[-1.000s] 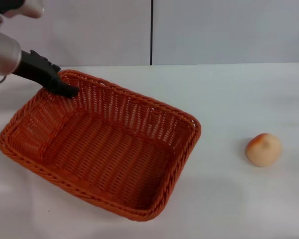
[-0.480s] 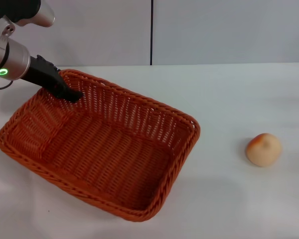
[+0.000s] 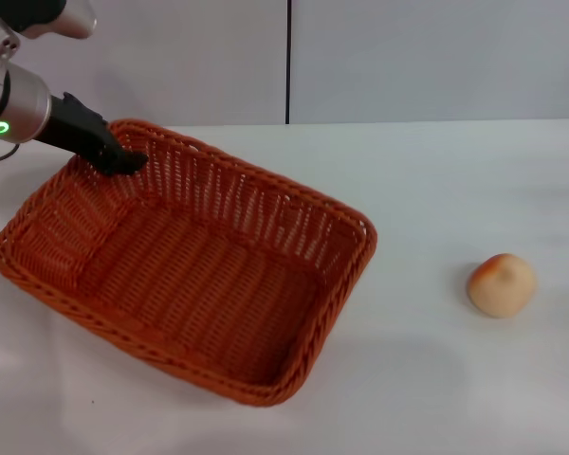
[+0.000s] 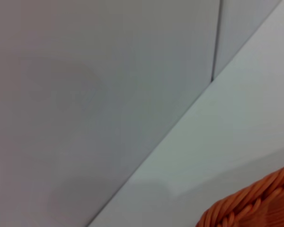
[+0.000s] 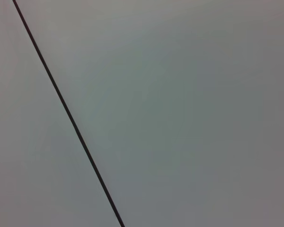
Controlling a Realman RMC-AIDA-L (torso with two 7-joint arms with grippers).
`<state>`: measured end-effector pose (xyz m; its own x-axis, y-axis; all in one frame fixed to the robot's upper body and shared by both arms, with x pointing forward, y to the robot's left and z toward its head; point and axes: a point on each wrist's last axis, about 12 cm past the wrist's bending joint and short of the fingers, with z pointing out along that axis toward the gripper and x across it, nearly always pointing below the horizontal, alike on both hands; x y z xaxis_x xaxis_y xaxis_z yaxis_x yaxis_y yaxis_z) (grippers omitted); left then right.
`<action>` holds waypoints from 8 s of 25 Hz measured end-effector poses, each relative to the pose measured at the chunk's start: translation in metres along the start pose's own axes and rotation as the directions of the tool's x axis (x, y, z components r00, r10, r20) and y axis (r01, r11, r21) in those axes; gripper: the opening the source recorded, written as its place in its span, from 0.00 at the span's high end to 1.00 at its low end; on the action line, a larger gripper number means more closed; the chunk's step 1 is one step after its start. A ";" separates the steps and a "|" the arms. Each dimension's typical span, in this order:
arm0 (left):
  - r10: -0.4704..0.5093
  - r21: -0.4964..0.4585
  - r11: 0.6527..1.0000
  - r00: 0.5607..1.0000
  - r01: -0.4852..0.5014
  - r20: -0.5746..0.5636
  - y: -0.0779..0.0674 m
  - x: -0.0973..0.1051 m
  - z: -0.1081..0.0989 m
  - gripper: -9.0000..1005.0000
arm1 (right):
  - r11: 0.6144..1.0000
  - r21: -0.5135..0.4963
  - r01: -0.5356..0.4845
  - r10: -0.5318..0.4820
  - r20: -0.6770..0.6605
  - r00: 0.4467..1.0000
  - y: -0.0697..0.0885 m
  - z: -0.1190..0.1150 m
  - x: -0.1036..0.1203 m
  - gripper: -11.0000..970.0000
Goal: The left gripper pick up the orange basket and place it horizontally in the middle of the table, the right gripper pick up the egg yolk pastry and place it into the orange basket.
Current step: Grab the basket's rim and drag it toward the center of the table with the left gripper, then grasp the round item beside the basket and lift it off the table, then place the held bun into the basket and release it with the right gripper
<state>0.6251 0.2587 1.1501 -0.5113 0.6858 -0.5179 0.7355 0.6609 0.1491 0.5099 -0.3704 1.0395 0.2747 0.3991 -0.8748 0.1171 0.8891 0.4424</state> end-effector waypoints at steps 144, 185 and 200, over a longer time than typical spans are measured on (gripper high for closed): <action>-0.306 0.252 0.934 0.205 0.254 0.930 -0.021 0.120 -0.044 0.17 | 0.542 -0.813 -0.212 -0.833 -0.485 -0.267 0.157 0.084 -0.012 0.50; -0.316 0.271 0.933 0.180 0.237 0.931 -0.023 0.120 -0.046 0.17 | 0.137 -0.922 -0.363 -0.408 -0.386 0.827 0.202 0.059 -0.085 0.91; -0.321 0.276 0.931 0.182 0.238 0.929 -0.024 0.121 -0.045 0.17 | 0.067 -0.901 -0.429 -0.566 -0.388 0.727 0.219 0.049 -0.059 0.68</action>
<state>0.5254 0.3399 1.1220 0.0839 -0.3711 -0.9248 0.6860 0.6947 -0.2165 0.5665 -0.2104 1.1977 -0.2371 -0.1257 -0.9633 -0.9697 0.0907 0.2268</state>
